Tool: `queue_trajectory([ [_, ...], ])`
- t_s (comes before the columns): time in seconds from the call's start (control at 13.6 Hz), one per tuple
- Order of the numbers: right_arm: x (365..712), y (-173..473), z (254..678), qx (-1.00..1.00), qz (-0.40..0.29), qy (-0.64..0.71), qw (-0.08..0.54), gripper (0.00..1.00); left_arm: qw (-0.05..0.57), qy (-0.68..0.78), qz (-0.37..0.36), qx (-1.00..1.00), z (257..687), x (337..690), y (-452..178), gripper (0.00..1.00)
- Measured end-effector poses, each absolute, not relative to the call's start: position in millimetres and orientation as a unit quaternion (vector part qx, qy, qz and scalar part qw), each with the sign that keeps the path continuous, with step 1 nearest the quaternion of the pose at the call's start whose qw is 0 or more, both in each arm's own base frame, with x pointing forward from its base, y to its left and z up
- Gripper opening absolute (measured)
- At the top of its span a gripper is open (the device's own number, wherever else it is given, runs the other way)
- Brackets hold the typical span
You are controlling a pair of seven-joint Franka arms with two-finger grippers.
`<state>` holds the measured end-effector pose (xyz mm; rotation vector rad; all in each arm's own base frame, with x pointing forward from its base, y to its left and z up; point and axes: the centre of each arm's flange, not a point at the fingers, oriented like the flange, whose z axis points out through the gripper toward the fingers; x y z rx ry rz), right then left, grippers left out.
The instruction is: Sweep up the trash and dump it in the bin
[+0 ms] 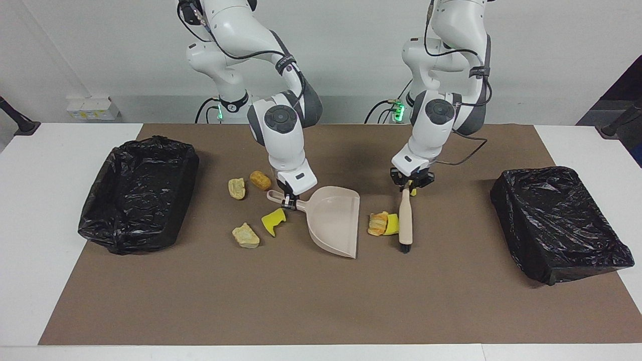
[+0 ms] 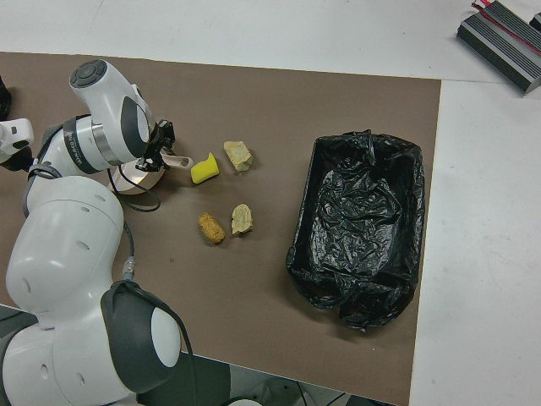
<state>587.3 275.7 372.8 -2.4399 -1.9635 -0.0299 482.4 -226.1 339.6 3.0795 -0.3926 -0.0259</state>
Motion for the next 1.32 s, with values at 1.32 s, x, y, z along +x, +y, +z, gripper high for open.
queue_trajectory([
  [1.32, 587.2, 272.0, 368.1, -0.78, -0.004, -0.626, 0.006, 0.33, 0.001, 0.222, -0.026, 0.975, 406.0, 443.0, -293.3, 0.26],
])
